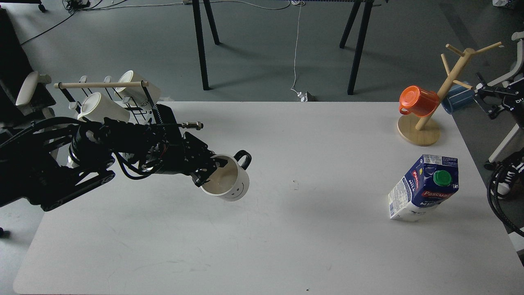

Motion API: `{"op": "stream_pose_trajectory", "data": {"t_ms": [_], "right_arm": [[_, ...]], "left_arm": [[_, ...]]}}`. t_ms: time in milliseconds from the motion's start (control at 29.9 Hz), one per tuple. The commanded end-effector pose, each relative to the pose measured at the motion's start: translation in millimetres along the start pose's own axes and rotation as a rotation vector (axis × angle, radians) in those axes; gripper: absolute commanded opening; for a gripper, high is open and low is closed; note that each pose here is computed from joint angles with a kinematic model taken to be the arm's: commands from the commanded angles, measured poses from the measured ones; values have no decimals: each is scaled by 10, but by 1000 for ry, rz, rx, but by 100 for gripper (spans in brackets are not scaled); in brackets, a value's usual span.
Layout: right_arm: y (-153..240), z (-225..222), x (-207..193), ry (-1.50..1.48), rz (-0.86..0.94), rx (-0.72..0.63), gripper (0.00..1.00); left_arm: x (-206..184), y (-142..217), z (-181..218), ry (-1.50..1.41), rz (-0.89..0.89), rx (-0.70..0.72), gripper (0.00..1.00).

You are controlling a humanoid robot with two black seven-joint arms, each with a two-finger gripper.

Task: Place cup and milk with both arms
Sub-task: 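Lift the white mug with the left gripper and carry it toward table center, then lower the white mug onto the table and open the left gripper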

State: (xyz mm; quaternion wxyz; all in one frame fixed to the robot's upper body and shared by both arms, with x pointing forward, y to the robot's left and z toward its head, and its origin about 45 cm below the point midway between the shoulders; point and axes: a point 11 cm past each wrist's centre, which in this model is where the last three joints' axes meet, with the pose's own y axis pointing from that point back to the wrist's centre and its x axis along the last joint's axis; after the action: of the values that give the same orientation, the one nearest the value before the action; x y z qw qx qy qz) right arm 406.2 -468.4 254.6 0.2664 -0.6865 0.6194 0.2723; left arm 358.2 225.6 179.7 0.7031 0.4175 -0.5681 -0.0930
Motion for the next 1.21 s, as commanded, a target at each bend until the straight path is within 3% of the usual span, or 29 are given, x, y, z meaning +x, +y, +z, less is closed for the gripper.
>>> {"op": "stream_pose_trajectory", "data": {"t_ms": [0, 435, 670, 1072, 1172], "right_arm": [[62, -27, 65, 1, 16, 5, 100], [110, -104, 132, -5, 33, 39, 100], [123, -157, 137, 4, 36, 44, 100], [119, -222, 119, -4, 30, 67, 100], [119, -235, 119, -3, 31, 68, 100]], "left_arm": [[117, -331, 293, 8, -6, -77, 0], [153, -1070, 787, 6, -54, -110, 1], [111, -1143, 817, 18, -59, -78, 13], [16, -1149, 809, 34, -71, -54, 16], [26, -1146, 802, 35, -71, -53, 25]]}}
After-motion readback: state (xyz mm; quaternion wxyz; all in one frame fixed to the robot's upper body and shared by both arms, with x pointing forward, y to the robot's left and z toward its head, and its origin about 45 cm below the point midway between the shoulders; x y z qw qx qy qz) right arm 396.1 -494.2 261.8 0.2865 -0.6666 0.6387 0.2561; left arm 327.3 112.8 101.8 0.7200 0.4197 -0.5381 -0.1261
